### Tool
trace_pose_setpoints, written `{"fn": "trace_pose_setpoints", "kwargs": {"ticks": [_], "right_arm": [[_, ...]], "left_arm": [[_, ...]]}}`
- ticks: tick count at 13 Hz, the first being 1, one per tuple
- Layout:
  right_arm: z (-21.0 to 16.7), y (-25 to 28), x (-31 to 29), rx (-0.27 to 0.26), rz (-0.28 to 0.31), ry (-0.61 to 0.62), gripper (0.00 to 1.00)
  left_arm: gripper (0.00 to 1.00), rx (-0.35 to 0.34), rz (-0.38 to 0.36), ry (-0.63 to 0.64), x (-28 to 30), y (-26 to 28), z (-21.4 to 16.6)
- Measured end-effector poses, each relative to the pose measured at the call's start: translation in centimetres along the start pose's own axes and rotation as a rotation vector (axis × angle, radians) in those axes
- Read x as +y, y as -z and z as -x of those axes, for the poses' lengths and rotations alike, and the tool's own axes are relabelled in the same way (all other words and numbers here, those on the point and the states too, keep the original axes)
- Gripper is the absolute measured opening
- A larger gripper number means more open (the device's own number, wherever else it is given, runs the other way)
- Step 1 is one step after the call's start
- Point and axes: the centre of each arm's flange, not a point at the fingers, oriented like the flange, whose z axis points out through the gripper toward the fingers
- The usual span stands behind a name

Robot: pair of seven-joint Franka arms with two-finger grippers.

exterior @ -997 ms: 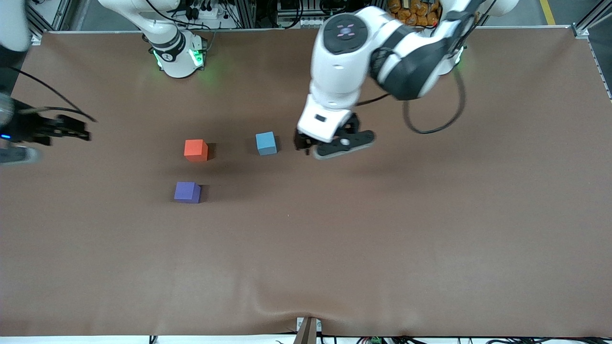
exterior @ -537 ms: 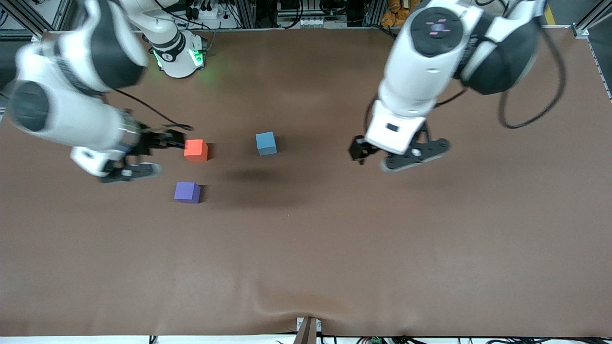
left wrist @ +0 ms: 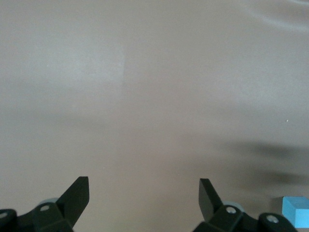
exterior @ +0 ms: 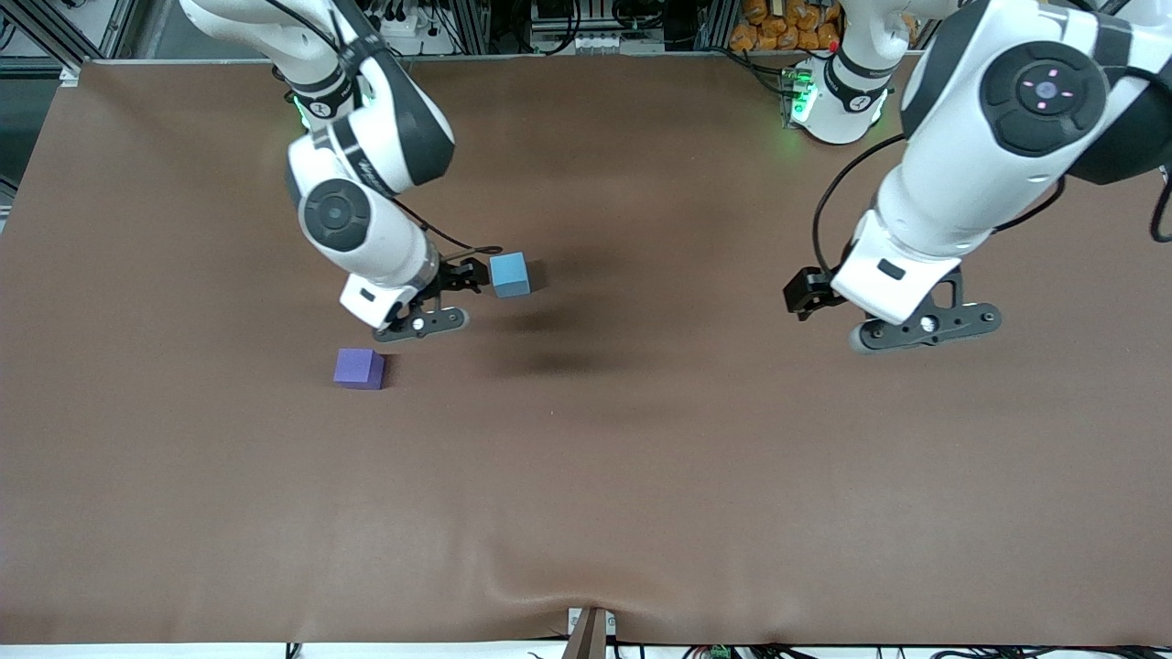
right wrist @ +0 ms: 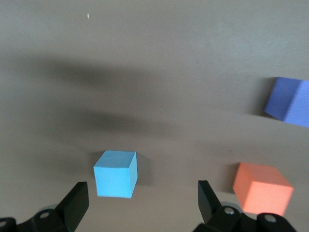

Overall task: Place blue block between orange and purple blocks
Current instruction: 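Grasp the light-blue cube with the right gripper while the left gripper withdraws, then carry the light-blue cube with the right gripper between orange and purple cubes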

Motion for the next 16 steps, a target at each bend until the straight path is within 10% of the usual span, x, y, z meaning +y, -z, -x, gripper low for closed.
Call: {"fn": "trace_pose_setpoints", "kwargs": {"ticks": [16], "right_arm": [[6.7, -14.3, -7.0, 0.038, 0.047, 0.054, 1.00]], "left_arm": [[1.00, 0.059, 0.001, -0.036, -14.3, 5.0, -2.7]]}}
